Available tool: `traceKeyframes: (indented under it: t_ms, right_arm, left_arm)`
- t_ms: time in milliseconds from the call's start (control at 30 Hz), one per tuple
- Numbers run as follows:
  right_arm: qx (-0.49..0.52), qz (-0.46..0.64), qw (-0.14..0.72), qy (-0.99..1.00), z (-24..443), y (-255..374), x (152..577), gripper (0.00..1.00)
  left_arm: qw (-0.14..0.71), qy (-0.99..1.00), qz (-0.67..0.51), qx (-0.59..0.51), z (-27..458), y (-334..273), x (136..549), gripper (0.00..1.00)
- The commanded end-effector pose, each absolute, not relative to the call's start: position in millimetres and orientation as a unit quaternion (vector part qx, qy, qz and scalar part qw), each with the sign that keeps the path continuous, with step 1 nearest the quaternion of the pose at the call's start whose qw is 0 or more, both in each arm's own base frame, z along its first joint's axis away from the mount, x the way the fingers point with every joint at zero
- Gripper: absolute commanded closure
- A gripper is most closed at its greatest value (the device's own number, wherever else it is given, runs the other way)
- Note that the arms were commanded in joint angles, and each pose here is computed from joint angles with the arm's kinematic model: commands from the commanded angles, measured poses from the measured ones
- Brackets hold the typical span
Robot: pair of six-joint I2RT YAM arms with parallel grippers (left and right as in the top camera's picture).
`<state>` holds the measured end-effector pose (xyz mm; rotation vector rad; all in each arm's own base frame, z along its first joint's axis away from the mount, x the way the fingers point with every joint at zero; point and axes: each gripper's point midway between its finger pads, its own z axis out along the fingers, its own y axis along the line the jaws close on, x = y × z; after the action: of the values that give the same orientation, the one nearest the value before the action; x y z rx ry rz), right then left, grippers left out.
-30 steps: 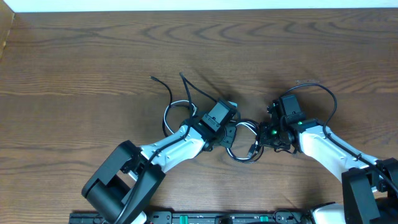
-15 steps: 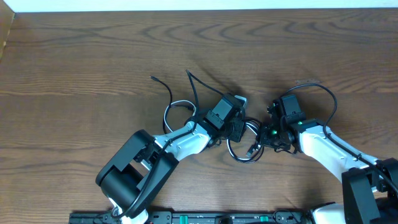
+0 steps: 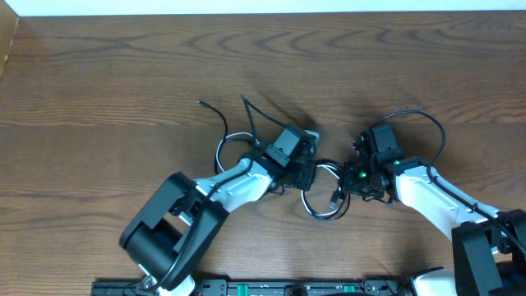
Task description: Untangle cables
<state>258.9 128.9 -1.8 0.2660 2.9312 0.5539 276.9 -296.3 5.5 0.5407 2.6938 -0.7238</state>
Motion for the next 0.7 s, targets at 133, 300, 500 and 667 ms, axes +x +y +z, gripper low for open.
traceKeyframes:
  t_ms: [133, 300, 500, 667]
  right_arm:
    - [0.099, 0.162, 0.057, 0.980, -13.6, 120.9, 249.3, 0.87]
    - [0.099, 0.162, 0.057, 0.980, -13.5, 121.1, 249.2, 0.75]
    - [0.098, 0.164, 0.057, 0.980, -13.4, 121.7, 249.1, 0.56]
    - [0.098, 0.164, 0.057, 0.980, -13.4, 121.6, 249.2, 0.47]
  left_arm:
    - [0.135, 0.896, -0.378, 0.192, 65.4, -300.6, 270.0, 0.92]
    - [0.089, 0.891, -0.402, 0.191, 66.5, -299.3, 253.0, 0.92]
    - [0.069, 0.898, -0.384, 0.203, 57.6, -290.8, 242.7, 0.92]
    - [0.062, 0.894, -0.394, 0.205, 60.8, -292.5, 239.4, 0.92]
